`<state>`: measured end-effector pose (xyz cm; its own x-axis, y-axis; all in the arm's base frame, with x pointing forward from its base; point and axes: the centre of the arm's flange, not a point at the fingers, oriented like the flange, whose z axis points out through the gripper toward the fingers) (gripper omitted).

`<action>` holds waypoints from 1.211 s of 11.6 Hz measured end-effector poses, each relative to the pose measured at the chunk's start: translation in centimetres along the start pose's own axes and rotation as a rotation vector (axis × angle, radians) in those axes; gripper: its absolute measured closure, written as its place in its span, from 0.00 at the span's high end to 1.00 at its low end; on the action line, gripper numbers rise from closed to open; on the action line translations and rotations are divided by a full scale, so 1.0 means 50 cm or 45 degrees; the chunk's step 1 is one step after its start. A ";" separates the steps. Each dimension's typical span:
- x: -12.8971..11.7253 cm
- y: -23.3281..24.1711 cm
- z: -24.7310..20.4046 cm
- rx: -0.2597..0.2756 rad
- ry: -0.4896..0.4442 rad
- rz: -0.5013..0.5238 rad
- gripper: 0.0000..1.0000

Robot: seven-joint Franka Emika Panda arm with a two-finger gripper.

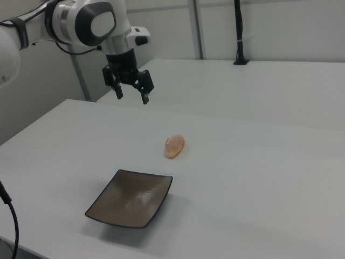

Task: Bread is placed on a ceramic plate
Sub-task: 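Lower the open gripper down onto the orange bread roll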

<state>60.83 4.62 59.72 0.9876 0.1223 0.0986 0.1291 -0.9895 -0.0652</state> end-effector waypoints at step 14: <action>0.223 0.024 0.149 -0.064 0.490 0.022 1.00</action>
<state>72.67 5.36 53.36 0.8824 0.0770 0.4641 0.0986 -0.9949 -0.0223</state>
